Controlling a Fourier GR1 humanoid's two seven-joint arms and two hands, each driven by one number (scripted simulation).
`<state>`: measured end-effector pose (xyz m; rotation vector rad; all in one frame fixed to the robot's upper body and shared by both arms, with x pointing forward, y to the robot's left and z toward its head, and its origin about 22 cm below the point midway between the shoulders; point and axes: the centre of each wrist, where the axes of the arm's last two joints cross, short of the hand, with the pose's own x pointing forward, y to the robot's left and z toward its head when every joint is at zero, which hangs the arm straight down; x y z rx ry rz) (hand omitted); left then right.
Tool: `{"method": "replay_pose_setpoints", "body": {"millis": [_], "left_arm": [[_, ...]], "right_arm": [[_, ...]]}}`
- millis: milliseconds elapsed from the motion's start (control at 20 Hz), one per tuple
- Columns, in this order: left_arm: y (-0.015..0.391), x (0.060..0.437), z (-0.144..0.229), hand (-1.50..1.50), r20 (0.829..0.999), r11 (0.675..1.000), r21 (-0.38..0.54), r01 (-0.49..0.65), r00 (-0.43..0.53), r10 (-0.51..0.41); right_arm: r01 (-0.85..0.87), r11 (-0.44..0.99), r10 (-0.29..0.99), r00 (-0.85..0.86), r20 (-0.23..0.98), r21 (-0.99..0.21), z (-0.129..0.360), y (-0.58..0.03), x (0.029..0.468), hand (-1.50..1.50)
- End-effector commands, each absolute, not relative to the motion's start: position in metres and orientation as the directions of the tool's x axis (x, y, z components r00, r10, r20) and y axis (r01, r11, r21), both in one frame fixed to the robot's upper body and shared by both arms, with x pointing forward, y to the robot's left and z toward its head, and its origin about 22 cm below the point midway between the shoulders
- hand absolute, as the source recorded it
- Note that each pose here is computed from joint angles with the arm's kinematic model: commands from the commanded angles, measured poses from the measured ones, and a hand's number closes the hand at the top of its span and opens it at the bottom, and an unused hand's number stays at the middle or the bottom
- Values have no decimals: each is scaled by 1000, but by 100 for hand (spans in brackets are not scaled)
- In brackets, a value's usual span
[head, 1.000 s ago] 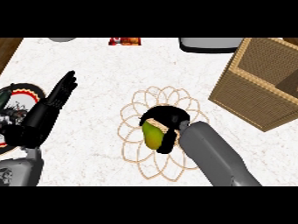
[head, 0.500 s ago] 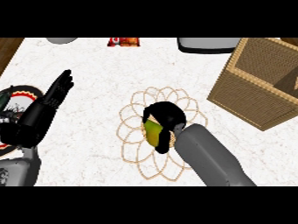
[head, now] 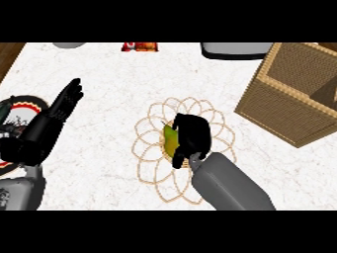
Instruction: Pick the pear from the placemat and place it in the basket
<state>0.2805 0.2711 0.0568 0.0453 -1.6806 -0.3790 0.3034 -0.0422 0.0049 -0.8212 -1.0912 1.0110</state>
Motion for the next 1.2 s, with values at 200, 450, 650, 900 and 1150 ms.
{"method": "replay_pose_setpoints", "body": {"millis": [200,450,650,900,1150], "left_arm": [[272,274,61,0,961,943,264,204,-135,-240],[266,275,67,0,957,942,275,192,-153,-248],[274,278,65,0,959,945,271,183,-134,-250],[266,276,53,0,958,947,271,175,-140,-249],[277,271,61,0,954,949,277,151,-162,-252]], "right_arm": [[72,636,759,125,639,-769,48,-20,271,150],[255,752,641,-67,765,-608,115,-6,251,150],[324,768,601,-64,797,-553,153,-4,230,150],[408,718,612,15,790,-564,180,-21,221,150],[480,597,691,100,716,-643,197,-38,239,150]]}}
